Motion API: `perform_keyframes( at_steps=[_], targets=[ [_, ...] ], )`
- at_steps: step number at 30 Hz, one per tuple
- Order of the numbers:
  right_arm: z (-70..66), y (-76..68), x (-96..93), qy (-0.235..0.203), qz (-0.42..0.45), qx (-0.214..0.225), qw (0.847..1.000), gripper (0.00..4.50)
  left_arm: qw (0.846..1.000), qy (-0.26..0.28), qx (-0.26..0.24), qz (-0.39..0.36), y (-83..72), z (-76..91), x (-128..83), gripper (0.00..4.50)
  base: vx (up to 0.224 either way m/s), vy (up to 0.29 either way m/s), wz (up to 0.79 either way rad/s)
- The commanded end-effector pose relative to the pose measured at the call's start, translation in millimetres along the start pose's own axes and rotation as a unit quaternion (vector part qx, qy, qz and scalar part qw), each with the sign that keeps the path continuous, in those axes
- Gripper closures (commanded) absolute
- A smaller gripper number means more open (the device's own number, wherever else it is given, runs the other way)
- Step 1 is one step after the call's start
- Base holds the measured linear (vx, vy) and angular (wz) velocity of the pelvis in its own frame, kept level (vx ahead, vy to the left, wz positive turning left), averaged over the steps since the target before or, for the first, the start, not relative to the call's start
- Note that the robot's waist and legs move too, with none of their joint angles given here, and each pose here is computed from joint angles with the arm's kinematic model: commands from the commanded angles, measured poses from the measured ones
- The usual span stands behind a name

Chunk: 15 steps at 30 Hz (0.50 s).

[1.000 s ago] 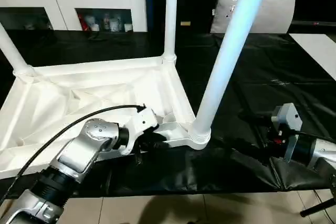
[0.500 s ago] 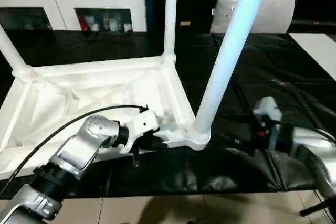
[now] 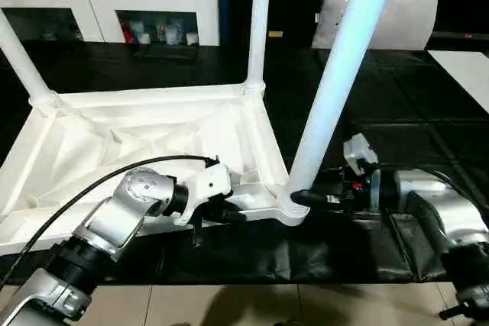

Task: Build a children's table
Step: Rotate leg to tighten

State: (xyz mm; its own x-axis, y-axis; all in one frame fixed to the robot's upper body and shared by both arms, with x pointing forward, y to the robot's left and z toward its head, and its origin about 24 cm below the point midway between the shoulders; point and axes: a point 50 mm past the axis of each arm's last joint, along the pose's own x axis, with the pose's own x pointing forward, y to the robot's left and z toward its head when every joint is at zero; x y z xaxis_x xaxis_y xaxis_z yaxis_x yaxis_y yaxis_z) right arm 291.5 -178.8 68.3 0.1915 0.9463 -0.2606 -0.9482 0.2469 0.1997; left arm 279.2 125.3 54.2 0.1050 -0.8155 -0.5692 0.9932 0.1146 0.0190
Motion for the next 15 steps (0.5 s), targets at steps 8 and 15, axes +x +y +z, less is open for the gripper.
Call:
perform_keyframes(
  at_steps=[8,15],
  targets=[
    [-2.1,1.4,2.6,0.004,0.022,0.013,1.000,2.51,0.999,-0.013,-0.050,0.005,4.2,-4.7,11.0,4.50,0.000,0.000,0.00],
    [-9.9,-1.5,30.2,0.013,-0.103,0.025,0.994,2.54,0.989,-0.060,-0.109,0.075,22.6,12.9,27.6,4.50,0.000,0.000,0.00]
  ],
)
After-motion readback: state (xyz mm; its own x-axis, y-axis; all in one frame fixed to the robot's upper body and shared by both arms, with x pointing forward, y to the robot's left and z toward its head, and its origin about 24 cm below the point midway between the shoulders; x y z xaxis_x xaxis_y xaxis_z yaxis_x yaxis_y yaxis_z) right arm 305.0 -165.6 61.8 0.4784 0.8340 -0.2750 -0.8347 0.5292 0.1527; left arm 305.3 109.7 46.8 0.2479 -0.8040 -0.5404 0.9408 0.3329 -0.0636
